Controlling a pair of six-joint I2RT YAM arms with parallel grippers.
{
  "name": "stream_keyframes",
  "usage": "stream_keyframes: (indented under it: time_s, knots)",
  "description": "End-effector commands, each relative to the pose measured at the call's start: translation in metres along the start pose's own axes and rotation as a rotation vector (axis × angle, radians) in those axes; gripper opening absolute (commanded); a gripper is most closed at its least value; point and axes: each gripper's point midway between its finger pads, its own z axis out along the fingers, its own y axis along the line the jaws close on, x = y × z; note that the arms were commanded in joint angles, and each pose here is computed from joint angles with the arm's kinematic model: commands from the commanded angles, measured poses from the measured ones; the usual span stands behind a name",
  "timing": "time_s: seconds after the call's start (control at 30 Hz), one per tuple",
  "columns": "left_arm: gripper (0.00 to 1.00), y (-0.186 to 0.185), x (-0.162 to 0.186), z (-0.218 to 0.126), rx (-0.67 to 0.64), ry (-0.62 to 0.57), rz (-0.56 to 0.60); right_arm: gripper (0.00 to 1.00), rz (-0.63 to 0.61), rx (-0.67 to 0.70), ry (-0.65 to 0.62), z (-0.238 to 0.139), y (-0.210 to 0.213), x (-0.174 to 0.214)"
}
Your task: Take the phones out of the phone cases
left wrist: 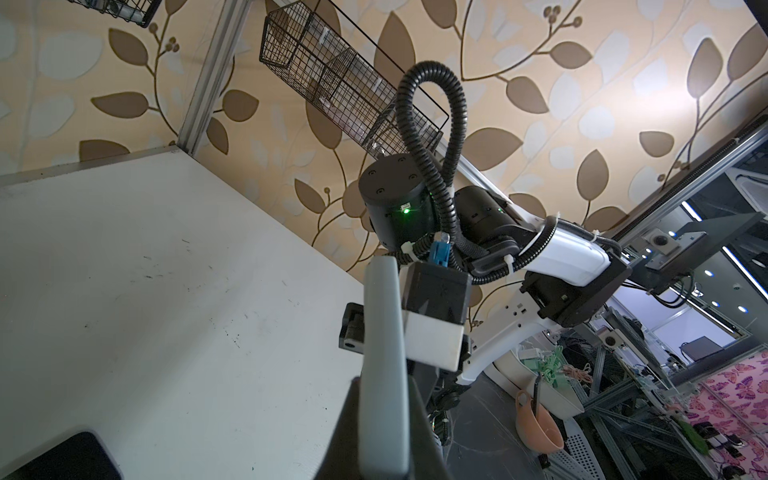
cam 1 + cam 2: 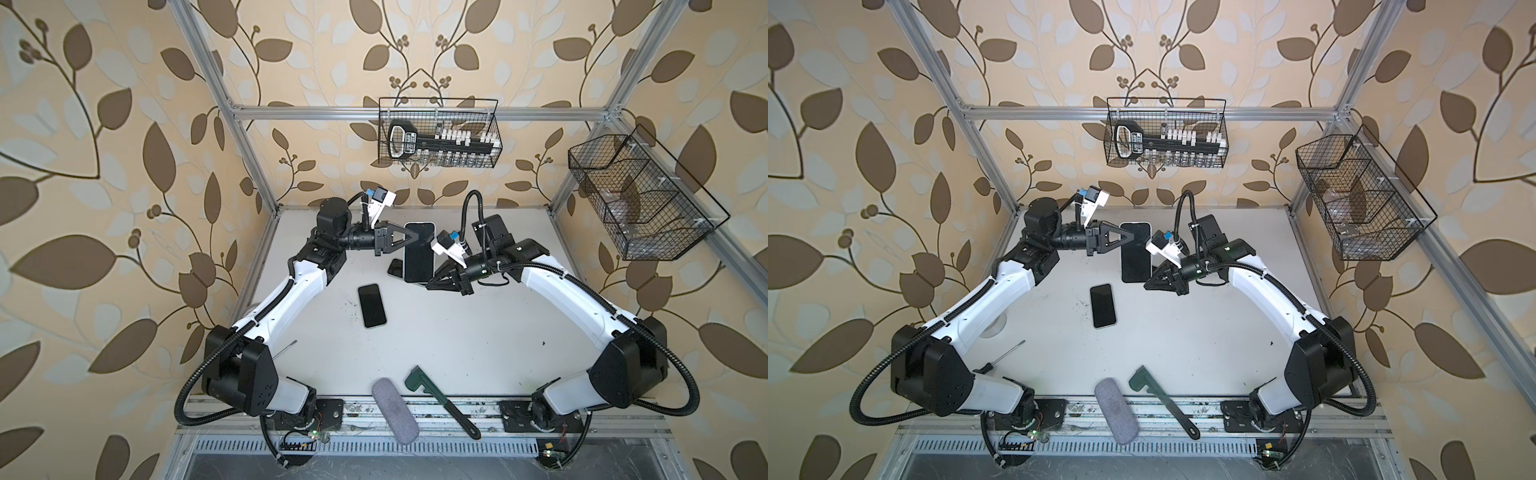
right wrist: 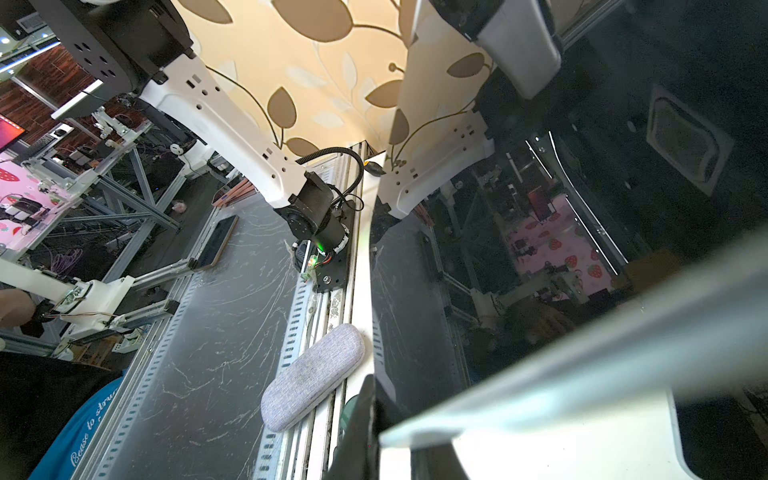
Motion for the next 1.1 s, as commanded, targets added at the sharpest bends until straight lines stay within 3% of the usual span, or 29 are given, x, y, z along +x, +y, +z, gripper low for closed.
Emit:
stream_keyframes:
  time_s: [0.0, 0.33, 0.53, 1.07]
  knots:
    - [0.0, -0.023, -0.005, 0.009, 0.083, 0.006, 0.071, 0.05, -0.028, -0.012, 0.001, 0.0, 0.004, 0.005]
    - [0.0, -0.044, -0.012, 0.012, 0.16, -0.006, 0.072, 0.01, -0.087, 0.006, -0.026, -0.002, -0.003, 0.016]
    - [0.0, -0.039, -0.006, 0.018, 0.19, 0.034, 0.034, 0.0, -0.127, 0.016, -0.021, -0.002, -0.005, 0.018]
    - [0.0, -0.073, 0.019, 0.013, 0.322, 0.201, 0.072, 0.0, -0.22, 0.006, 0.037, 0.004, 0.004, 0.015]
